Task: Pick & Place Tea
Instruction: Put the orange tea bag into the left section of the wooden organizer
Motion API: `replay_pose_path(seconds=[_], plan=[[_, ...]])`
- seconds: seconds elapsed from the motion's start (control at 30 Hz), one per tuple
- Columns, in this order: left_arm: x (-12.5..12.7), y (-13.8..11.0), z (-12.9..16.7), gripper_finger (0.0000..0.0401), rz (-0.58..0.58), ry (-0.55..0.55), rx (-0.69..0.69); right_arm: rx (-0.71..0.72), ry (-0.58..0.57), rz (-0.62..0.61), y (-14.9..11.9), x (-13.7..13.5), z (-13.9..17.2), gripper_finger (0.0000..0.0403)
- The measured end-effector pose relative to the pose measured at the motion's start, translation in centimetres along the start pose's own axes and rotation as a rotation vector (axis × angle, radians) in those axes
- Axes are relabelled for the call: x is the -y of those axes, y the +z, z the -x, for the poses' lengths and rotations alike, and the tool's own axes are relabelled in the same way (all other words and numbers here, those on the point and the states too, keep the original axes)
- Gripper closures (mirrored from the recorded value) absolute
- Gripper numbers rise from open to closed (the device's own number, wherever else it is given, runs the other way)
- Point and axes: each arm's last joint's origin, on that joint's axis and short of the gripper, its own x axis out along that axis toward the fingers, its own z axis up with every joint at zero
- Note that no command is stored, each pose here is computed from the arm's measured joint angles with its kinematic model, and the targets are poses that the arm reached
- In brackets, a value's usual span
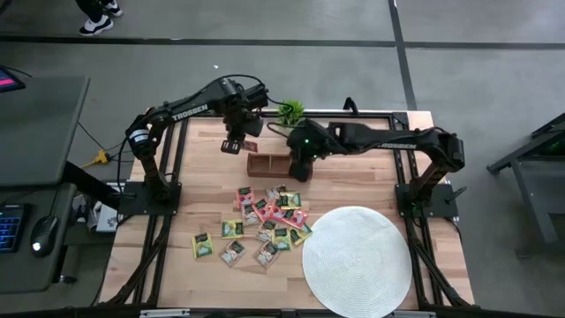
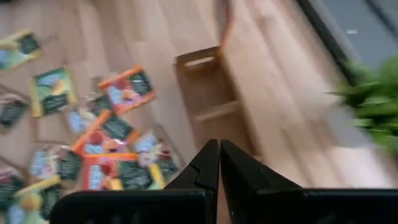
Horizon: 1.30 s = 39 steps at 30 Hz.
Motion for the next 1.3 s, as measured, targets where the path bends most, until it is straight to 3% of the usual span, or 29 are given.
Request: replay_pose_path(seconds=[0.17,0.3,0.43,0.53,0.7,1.03,1.3], plan=[[0.0,0.0,0.0,0.0401,-0.002,-0.001,-0.001,0.276,0.095,-0.008,-0.6,-0.2,-2.2,0.0391],[0.0,0.0,0.0,0.0401,-0.002,-0.001,-0.001,0.477,0.054,0.019,-2.1,0.2,-3.4,0.0391],[0.0,0.0,0.0,0.0401,0.006,0.013,-0.012,0.564,0.008,0.082,-4.1,0.6,-4.2,0.0391],[-0.1,-0.1,0.0,0.0401,0.017,0.027,-0.025,0.596,-0.004,0.132,-5.4,0.7,-4.5,0.0384],[0.0,0.2,0.0,0.0401,0.025,0.035,-0.004,0.609,-0.033,0.072,-6.2,1.0,-5.6,0.0345],[1.2,1.5,0.1,0.0401,-0.019,0.028,0.027,0.641,-0.003,0.017,-4.1,1.4,-8.2,0.0235],[1.3,2.0,0.1,0.0401,0.001,0.025,0.075,0.618,0.021,0.008,-3.2,1.3,-9.2,0.0213]])
